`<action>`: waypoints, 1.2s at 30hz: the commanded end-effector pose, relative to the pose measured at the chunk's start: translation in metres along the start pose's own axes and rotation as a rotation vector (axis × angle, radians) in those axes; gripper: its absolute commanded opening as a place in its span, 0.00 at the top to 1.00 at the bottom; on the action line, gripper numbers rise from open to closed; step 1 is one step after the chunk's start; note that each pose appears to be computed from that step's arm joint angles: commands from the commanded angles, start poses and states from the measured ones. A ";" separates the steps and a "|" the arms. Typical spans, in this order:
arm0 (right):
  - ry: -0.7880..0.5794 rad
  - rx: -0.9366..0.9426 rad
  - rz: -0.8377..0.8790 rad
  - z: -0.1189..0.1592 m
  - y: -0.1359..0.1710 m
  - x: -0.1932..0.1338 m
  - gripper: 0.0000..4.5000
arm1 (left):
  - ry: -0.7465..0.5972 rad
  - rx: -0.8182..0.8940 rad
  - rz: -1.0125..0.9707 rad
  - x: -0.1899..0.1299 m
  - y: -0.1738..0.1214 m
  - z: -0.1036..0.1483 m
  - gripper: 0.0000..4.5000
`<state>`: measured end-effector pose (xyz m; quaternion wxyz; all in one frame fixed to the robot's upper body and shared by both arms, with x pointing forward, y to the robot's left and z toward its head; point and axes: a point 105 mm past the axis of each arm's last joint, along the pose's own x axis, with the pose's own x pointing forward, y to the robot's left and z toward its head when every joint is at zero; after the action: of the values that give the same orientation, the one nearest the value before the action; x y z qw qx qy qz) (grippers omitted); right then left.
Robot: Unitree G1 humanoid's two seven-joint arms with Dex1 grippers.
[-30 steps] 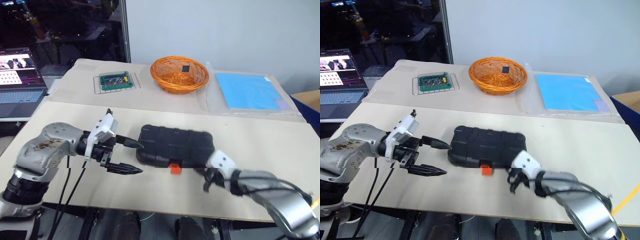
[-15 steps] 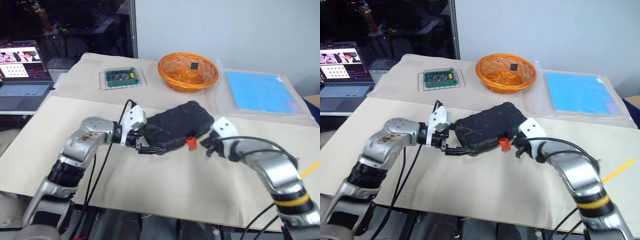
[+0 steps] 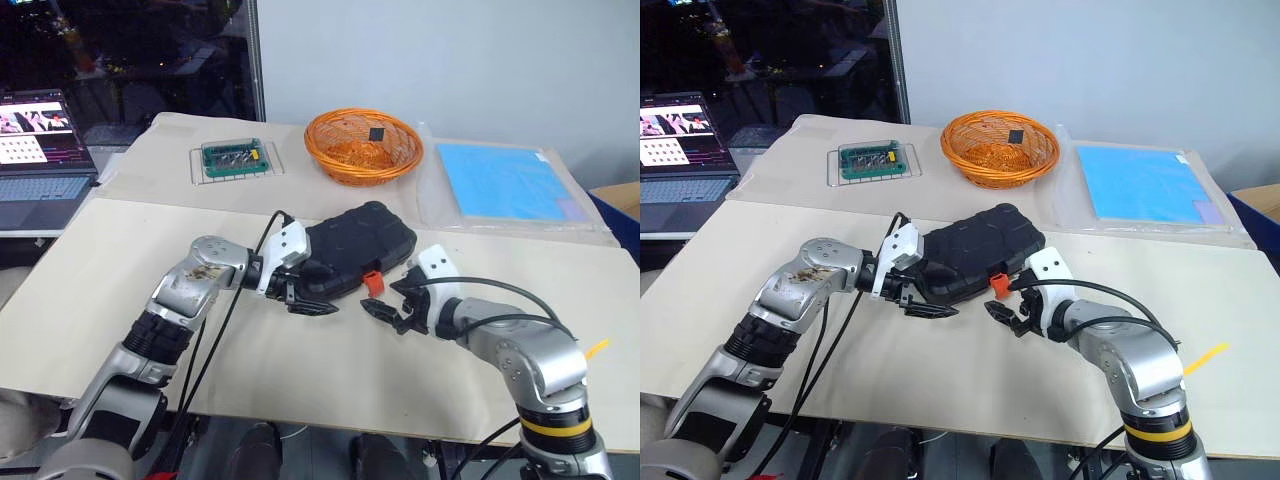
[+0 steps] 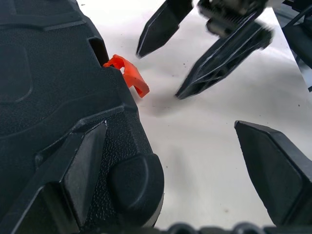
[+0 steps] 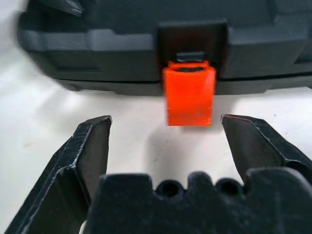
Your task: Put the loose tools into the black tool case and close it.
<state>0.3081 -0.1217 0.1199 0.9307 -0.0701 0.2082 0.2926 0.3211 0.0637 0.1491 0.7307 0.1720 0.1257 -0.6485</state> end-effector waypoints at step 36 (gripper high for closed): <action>-0.168 -0.100 -0.009 0.036 0.002 0.029 0.45 | 0.128 -0.016 0.072 -0.006 0.011 -0.028 0.00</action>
<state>0.3382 -0.1022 0.1188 0.9378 -0.0823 0.1619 0.2960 0.3342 0.0768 0.1463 0.7483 0.2101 0.1322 -0.6151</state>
